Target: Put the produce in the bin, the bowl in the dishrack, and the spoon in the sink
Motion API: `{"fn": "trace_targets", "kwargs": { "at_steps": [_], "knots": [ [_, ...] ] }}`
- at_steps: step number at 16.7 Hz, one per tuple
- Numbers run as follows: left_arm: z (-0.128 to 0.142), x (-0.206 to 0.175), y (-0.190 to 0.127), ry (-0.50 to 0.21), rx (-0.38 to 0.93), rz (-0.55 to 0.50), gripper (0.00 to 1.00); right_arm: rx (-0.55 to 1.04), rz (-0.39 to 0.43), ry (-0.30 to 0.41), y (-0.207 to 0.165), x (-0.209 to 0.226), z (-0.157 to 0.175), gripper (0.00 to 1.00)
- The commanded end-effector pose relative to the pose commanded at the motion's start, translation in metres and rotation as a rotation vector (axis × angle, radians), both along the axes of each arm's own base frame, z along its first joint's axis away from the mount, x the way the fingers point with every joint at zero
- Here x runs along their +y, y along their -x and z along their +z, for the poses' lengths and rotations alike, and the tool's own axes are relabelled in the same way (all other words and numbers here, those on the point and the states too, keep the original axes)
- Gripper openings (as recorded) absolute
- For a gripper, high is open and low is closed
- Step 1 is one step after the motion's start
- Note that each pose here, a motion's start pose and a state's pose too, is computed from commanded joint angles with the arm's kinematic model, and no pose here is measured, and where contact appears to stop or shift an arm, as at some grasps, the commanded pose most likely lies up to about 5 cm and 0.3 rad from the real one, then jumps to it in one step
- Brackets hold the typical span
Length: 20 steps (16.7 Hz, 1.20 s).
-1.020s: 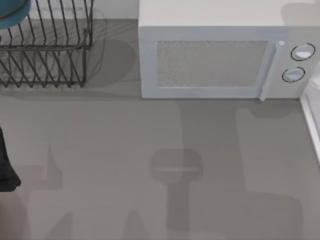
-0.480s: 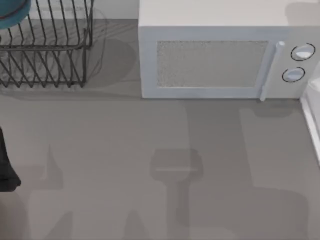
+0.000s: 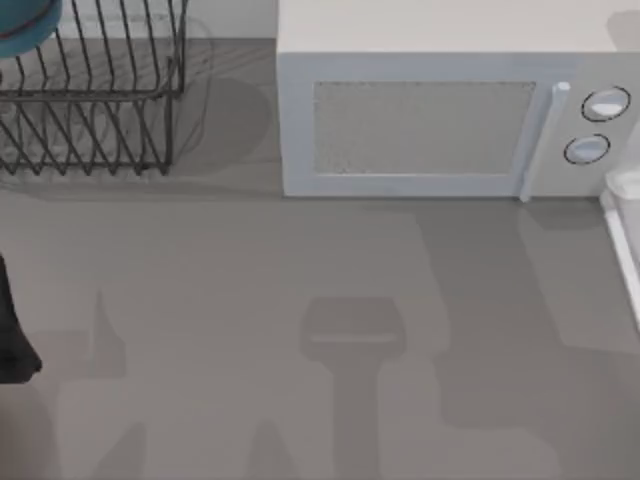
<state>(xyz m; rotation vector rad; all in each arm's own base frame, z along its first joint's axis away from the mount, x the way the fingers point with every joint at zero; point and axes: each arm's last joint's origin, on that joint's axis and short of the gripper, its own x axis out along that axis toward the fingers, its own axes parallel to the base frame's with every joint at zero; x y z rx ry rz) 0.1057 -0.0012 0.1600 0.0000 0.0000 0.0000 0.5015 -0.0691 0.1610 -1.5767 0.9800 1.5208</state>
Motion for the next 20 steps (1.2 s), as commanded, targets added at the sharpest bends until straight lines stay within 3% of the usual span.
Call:
{"fn": "trace_targets", "kwargs": {
  "at_steps": [6,19,20],
  "knots": [
    [0.0,0.0,0.0,0.0,0.0,0.0,1.0,0.0,-0.002,0.0,0.0013,0.0007,-0.005,0.0],
    [0.0,0.0,0.0,0.0,0.0,0.0,1.0,0.0,-0.002,0.0,0.0013,0.0007,-0.005,0.98],
    [0.0,0.0,0.0,0.0,0.0,0.0,1.0,0.0,-0.002,0.0,0.0013,0.0007,-0.005,1.0]
  ]
}}
